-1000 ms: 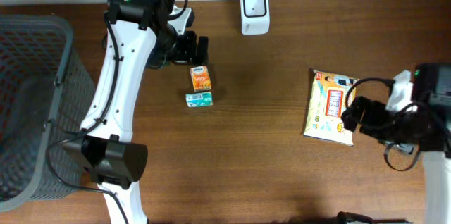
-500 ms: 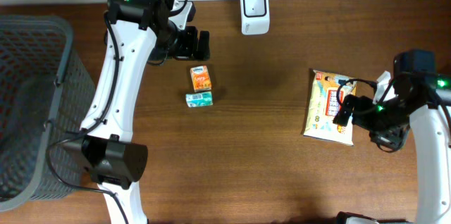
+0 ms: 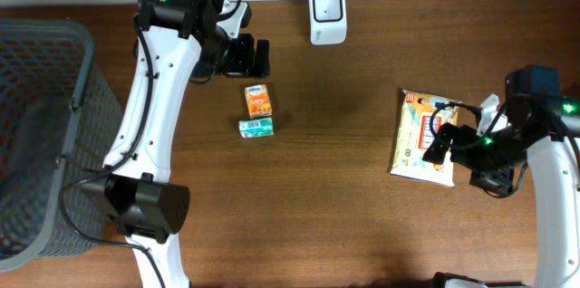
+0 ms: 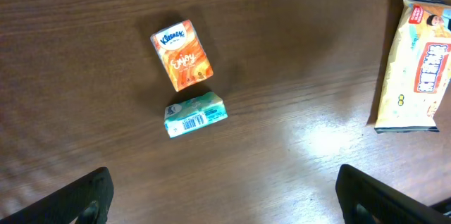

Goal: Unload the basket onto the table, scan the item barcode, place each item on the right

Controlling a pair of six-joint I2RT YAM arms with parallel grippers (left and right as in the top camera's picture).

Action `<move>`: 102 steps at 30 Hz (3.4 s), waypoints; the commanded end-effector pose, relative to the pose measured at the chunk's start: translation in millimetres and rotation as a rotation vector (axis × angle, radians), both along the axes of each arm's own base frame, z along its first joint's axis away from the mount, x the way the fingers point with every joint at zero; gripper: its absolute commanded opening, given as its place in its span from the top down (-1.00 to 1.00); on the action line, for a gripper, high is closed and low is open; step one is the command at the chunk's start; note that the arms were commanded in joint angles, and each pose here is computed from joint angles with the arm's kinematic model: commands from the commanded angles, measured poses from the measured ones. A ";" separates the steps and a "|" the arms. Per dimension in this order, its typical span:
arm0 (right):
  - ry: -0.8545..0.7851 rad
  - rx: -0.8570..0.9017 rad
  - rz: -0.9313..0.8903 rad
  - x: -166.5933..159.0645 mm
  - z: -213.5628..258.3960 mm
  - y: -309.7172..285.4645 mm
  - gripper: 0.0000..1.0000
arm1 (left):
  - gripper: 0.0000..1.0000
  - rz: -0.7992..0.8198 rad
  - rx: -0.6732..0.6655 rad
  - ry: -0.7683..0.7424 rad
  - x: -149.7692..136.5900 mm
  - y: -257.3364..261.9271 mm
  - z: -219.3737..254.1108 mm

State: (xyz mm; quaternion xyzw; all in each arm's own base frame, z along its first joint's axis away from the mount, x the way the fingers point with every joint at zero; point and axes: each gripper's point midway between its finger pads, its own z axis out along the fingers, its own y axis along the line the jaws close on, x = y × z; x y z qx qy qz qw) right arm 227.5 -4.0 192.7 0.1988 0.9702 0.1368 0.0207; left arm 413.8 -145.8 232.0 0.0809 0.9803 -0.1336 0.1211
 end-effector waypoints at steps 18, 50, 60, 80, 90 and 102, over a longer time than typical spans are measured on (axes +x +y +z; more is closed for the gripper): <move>-0.410 0.115 0.185 83.9 24.4 21.2 -0.97 | -0.99 -0.007 -0.017 -0.027 -4.7 -1.4 12.7; -0.356 0.317 0.315 88.9 12.1 80.7 -0.97 | -0.40 0.066 0.111 -0.108 39.4 19.2 -91.1; -0.359 0.286 0.313 91.3 9.7 76.4 -0.97 | -0.82 -0.581 0.272 -0.091 -5.6 23.3 -96.6; -0.354 0.210 0.305 94.6 3.4 65.4 -0.97 | -0.31 -0.946 0.187 -0.203 -26.7 3.6 -197.6; -0.355 0.210 0.305 94.9 3.5 65.3 -0.97 | 0.97 -0.647 -0.254 -0.155 -38.7 -54.8 -171.7; -0.151 0.166 0.090 106.8 -43.9 47.4 -0.97 | 0.92 0.099 -0.395 0.053 -44.0 -170.7 -168.6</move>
